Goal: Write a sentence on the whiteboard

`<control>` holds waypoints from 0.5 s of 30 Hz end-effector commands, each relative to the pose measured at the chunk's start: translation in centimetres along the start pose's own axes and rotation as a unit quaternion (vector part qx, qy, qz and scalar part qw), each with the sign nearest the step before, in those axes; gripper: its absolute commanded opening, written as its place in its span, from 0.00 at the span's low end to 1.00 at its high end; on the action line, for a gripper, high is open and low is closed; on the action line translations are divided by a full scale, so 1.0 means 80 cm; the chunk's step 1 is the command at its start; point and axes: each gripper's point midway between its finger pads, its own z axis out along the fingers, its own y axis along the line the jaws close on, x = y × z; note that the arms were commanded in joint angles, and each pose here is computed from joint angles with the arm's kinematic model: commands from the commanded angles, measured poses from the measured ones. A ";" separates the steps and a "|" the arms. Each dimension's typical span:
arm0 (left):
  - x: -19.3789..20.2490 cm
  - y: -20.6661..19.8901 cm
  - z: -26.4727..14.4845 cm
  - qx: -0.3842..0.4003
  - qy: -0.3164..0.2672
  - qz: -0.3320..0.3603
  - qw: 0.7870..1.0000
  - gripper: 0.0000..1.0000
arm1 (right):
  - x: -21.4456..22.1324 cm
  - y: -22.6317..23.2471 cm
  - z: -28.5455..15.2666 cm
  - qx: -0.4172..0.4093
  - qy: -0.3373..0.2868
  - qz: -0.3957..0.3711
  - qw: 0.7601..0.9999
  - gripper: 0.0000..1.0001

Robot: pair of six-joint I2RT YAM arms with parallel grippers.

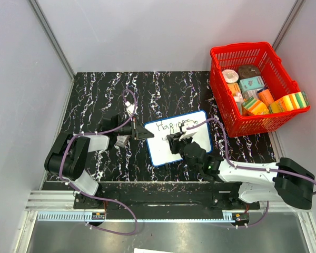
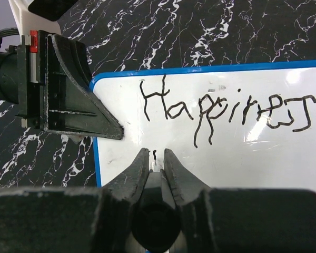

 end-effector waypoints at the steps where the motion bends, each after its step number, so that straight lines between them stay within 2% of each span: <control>1: -0.008 0.026 0.001 -0.051 -0.018 0.051 0.997 0.00 | 0.005 0.000 -0.007 -0.006 0.009 0.002 1.000 0.00; 15: -0.008 0.026 0.000 -0.053 -0.018 0.050 0.997 0.00 | 0.016 -0.003 -0.013 -0.012 0.027 -0.002 1.000 0.00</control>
